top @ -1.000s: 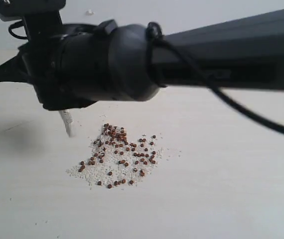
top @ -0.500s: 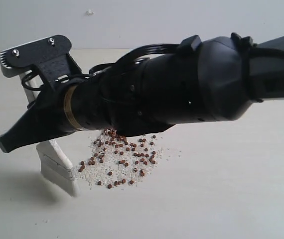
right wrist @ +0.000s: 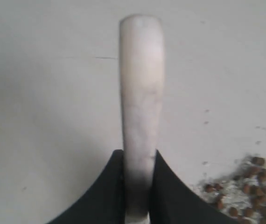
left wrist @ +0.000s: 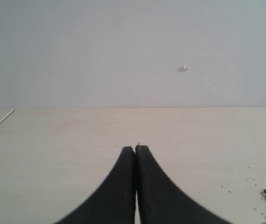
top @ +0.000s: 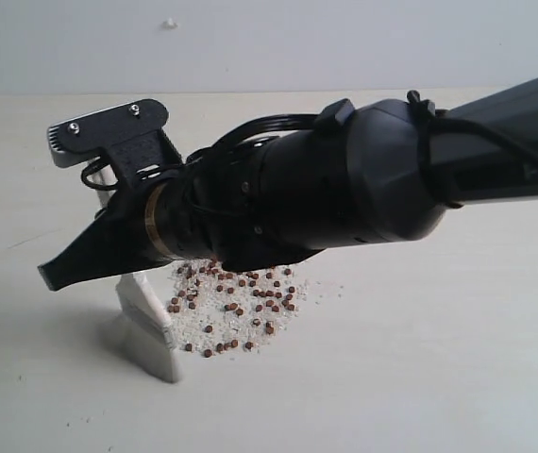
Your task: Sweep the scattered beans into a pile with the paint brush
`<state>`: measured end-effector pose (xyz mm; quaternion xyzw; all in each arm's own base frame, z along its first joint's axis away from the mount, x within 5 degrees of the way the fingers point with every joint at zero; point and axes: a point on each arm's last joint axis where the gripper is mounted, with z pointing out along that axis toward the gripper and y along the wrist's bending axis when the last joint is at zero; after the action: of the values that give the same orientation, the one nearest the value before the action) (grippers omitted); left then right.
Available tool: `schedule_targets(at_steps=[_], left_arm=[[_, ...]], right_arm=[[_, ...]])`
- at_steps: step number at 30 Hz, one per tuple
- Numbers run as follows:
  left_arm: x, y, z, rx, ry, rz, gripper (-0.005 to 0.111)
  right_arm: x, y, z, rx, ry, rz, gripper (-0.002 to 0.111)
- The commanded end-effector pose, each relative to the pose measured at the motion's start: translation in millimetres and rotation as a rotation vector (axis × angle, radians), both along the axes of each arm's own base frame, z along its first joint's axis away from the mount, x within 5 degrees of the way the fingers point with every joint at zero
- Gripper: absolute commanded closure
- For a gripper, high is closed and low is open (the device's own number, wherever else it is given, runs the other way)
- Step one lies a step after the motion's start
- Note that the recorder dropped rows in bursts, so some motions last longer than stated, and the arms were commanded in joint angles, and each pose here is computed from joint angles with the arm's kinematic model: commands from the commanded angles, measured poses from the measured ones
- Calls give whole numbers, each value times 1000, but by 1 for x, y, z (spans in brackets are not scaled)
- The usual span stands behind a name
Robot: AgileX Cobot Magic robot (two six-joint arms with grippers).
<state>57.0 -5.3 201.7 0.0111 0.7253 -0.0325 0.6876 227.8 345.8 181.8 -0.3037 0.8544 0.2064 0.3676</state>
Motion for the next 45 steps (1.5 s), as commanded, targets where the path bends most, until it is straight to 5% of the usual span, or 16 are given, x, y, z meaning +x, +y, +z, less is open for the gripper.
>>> schedule_targets(at_steps=[1, 14, 20, 26, 31, 39, 45], left_arm=[[0, 0, -1, -9, -3, -4, 107], [0, 0, -1, -9, -3, -4, 107], [0, 0, -1, -9, -3, -4, 107], [0, 0, -1, -9, -3, -4, 107], [0, 0, -1, -9, -3, -4, 107], [0, 0, -1, -9, -3, -4, 107], [0, 0, -1, -9, -3, -4, 107]], right_arm=[[13, -15, -3, -128, -99, -115, 108], [17, -17, 21, -67, -213, -138, 108], [-2, -18, 75, -30, -358, 142, 108], [-7, -36, 116, 27, -465, 257, 108], [5, -64, 111, 74, -431, 374, 108], [-1, -108, 94, 311, -182, 928, 108], [30, -135, 65, 385, -43, 897, 108]])
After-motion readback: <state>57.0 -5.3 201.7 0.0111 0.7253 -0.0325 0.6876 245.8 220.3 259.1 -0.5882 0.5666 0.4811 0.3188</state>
